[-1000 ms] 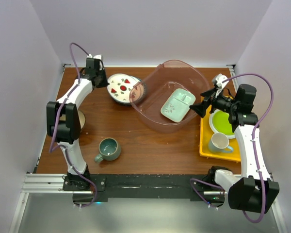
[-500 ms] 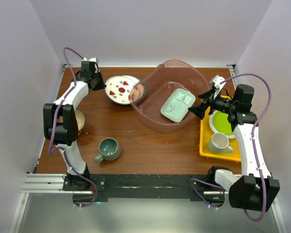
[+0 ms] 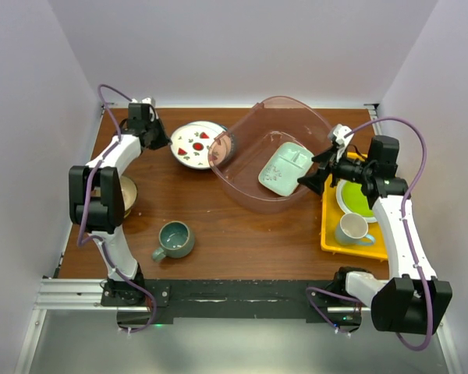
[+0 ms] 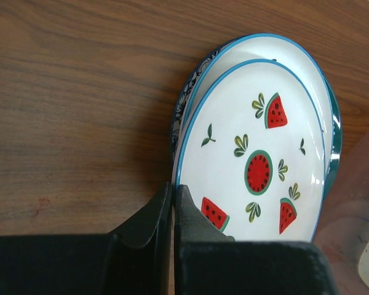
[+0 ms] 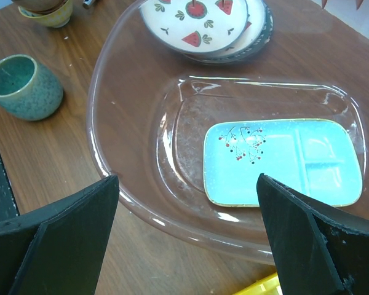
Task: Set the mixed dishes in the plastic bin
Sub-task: Pick up the plate at the center of the board.
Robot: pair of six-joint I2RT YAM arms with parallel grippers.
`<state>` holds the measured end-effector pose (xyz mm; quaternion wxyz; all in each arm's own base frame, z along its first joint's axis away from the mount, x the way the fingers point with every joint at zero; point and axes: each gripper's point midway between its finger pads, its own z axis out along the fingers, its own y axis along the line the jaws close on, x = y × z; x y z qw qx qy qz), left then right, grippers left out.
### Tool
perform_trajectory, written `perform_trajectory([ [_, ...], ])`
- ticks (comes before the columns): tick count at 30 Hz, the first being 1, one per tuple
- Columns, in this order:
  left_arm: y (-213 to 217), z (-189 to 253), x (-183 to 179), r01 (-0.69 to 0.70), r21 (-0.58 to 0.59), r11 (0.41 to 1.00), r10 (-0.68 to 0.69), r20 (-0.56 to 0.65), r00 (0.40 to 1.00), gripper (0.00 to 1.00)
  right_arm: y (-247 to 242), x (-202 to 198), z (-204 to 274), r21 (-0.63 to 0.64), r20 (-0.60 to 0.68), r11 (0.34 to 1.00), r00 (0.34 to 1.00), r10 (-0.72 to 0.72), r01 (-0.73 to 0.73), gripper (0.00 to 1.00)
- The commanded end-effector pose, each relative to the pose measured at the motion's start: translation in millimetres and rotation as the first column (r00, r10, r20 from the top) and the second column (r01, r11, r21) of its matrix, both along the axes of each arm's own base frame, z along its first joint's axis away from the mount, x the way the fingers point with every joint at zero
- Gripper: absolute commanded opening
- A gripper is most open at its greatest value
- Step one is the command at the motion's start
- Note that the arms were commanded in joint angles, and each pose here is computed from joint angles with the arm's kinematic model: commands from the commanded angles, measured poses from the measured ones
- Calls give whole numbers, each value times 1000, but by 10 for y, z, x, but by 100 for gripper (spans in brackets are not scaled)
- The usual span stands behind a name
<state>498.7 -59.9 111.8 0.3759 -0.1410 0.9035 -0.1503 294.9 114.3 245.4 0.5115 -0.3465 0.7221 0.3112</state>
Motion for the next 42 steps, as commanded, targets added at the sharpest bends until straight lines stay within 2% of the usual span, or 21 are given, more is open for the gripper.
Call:
perform_trajectory([
  [1, -95, 495, 103, 27, -88, 996, -14, 152, 988, 0, 12, 42, 138, -19, 57, 1000, 998, 13, -12, 98],
  [25, -167, 206, 15, 34, -195, 980, -9, 127, 992, 0, 11, 56, 98, -31, 46, 999, 999, 11, -10, 98],
  [34, -183, 74, -8, 28, -220, 975, -5, 103, 995, 13, 8, 56, 98, -33, 47, 999, 999, 11, -9, 98],
  [42, -181, 61, 3, 25, -227, 974, 1, 112, 994, 31, 10, 52, 111, -33, 50, 999, 999, 13, -11, 98],
])
